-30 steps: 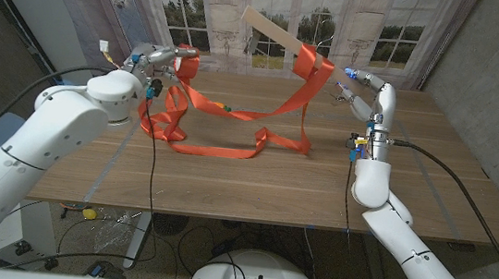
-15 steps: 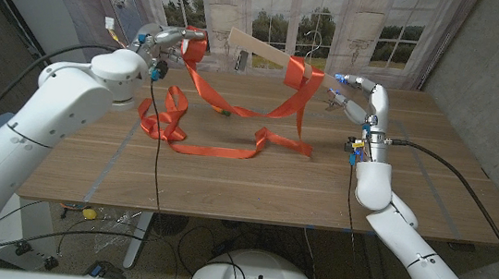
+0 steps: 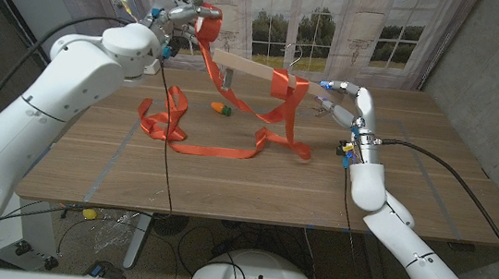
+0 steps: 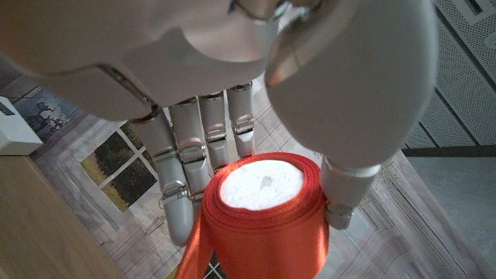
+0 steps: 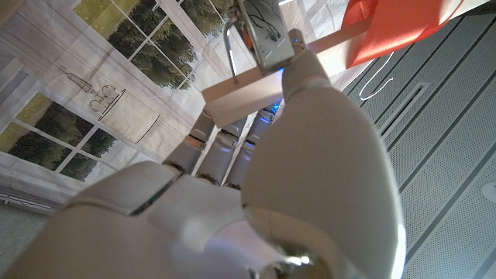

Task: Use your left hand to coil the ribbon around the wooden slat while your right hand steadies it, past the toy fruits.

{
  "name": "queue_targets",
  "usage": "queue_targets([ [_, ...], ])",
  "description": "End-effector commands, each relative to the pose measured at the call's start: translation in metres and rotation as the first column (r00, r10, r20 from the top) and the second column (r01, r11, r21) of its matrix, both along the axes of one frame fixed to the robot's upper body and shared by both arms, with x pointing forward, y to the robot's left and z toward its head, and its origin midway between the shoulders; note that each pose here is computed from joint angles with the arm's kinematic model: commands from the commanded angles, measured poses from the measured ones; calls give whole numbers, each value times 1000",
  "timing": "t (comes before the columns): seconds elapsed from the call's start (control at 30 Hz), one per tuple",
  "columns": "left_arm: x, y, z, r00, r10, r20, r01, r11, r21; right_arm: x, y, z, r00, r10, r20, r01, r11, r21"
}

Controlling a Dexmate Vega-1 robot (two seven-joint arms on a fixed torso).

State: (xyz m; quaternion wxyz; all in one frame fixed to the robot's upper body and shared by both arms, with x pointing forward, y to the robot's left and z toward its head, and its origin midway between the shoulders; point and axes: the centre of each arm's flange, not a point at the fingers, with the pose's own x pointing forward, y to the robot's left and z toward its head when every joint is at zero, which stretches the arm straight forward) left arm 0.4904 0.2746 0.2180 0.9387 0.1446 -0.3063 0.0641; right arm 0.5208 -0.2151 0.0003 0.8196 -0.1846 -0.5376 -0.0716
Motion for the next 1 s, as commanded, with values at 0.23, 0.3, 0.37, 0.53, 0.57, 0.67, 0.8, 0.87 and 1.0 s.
queue_targets([
  [0.23,-19,-43,44,971,-141,195,121,987,109,9,17,-3,996,-89,-25,86,991,-107],
  [0.3,-22,-47,46,965,-158,208,135,983,122,10,19,-3,994,-108,-27,104,988,-111],
  [0.37,-26,-51,48,960,-176,218,149,980,134,10,21,-2,992,-123,-26,118,985,-129],
  [0.53,-37,-63,51,945,-220,242,183,969,168,13,25,-1,987,-157,-27,152,977,-149],
  [0.57,-40,-65,52,942,-229,246,189,966,177,13,25,-1,986,-161,-28,155,976,-152],
  [0.67,-47,-72,54,932,-250,261,200,959,203,15,27,0,983,-183,-29,176,971,-162],
  [0.8,-56,-81,57,914,-283,292,215,945,246,16,31,1,977,-210,-23,203,963,-176],
  [0.87,-59,-85,59,902,-303,307,223,937,268,17,32,2,976,-216,-19,209,961,-180],
  [1.0,-64,-94,60,879,-343,331,240,918,314,18,36,2,976,-219,-13,213,959,-189],
])
